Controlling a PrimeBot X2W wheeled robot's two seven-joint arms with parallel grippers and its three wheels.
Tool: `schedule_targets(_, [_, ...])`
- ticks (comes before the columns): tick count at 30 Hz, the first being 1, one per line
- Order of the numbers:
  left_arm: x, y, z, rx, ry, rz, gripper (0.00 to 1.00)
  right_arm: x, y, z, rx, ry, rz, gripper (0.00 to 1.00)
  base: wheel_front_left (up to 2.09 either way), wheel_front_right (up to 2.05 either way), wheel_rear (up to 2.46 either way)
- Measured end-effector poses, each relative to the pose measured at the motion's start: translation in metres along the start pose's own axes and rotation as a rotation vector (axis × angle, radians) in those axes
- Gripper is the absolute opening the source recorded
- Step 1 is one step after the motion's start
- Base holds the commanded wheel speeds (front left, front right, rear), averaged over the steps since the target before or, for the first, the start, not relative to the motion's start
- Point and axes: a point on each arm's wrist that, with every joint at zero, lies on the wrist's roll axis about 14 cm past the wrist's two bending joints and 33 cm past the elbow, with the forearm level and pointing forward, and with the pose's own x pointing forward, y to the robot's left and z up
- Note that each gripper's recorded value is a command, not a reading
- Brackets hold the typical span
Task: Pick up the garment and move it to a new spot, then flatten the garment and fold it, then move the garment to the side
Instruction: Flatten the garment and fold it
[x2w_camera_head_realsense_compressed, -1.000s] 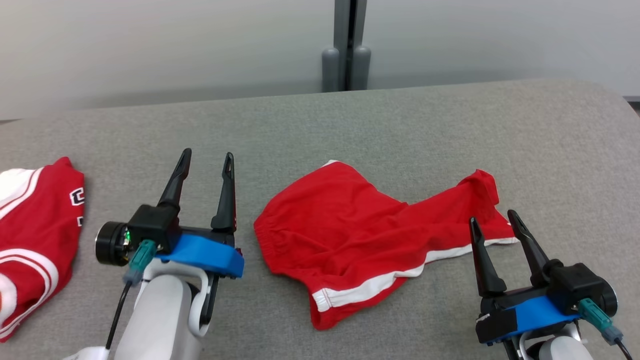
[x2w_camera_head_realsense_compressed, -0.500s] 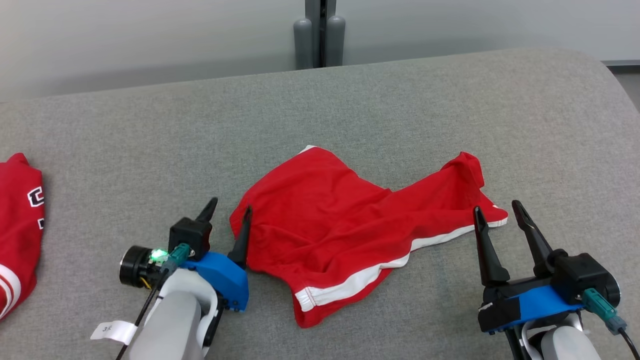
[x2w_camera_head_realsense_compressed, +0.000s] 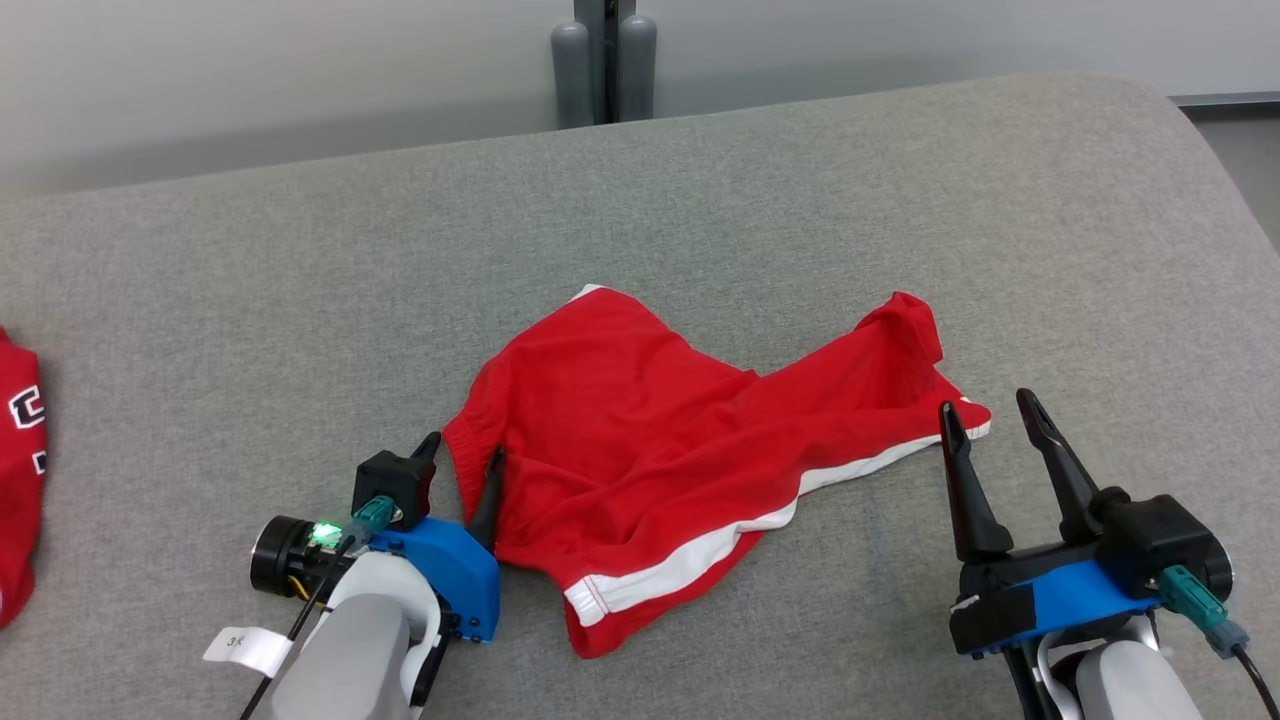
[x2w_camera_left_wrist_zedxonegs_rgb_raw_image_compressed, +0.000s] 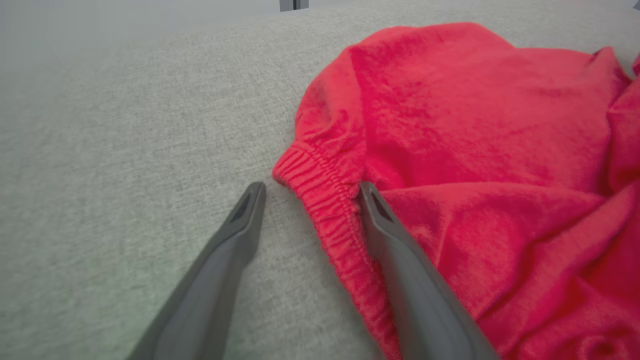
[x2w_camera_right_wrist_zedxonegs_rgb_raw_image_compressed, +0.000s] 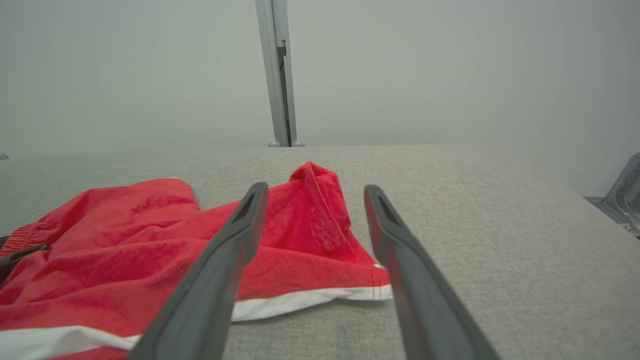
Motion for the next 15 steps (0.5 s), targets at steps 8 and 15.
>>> schedule_targets(8, [0.005, -0.006, 0.007, 0.003, -0.007, -0.02, 0.0, -0.002, -0.006, 0.004, -0.001, -0.01, -0.019, 1.0, 0.0, 0.0, 0.0])
schedule_targets(15, [-0.006, 0.038, 0.042, 0.026, -0.106, 0.078, 0.0, 0.0, 0.003, 0.008, 0.012, -0.026, 0.008, 1.0, 0.0, 0.0, 0.0])
